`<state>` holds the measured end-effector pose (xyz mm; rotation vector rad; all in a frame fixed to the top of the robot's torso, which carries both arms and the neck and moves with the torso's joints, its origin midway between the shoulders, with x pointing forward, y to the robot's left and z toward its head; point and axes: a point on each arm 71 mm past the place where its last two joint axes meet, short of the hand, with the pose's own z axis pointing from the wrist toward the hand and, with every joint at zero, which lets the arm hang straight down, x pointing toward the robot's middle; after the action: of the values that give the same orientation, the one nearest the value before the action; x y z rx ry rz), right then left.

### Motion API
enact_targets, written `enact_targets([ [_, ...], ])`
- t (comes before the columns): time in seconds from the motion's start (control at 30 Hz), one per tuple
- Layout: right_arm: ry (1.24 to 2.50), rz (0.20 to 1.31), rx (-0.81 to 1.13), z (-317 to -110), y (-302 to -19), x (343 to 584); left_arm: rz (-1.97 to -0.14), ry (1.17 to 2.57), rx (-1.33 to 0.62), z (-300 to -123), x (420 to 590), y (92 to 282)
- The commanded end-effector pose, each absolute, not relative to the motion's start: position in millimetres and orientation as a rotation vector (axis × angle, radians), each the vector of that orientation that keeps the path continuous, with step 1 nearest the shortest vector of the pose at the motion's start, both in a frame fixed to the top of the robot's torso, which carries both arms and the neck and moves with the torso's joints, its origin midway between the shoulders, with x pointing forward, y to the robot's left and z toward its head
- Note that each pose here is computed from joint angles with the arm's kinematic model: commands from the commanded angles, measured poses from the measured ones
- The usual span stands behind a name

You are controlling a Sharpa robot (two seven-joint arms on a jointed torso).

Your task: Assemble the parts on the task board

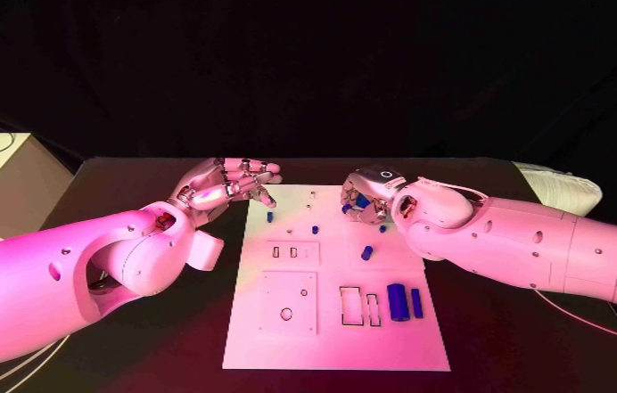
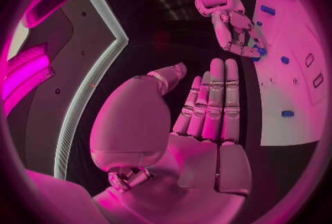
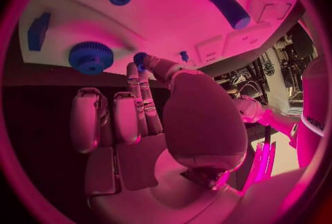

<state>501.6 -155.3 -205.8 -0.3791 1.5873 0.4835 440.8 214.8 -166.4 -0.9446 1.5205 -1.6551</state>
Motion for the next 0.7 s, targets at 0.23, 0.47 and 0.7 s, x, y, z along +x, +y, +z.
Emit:
enact_targets([
  [0.23,1.457,0.483,-0.32,-190,-145,504,-1.686,1.529,-0.93,-165.0,440.1,212.8],
  [0.47,1.433,0.498,-0.32,-188,-129,511,-1.691,1.532,-0.929,-165.1,440.2,211.4],
  [0.7,1.424,0.51,-0.321,-188,-115,516,-1.696,1.534,-0.927,-165.1,440.1,210.0],
])
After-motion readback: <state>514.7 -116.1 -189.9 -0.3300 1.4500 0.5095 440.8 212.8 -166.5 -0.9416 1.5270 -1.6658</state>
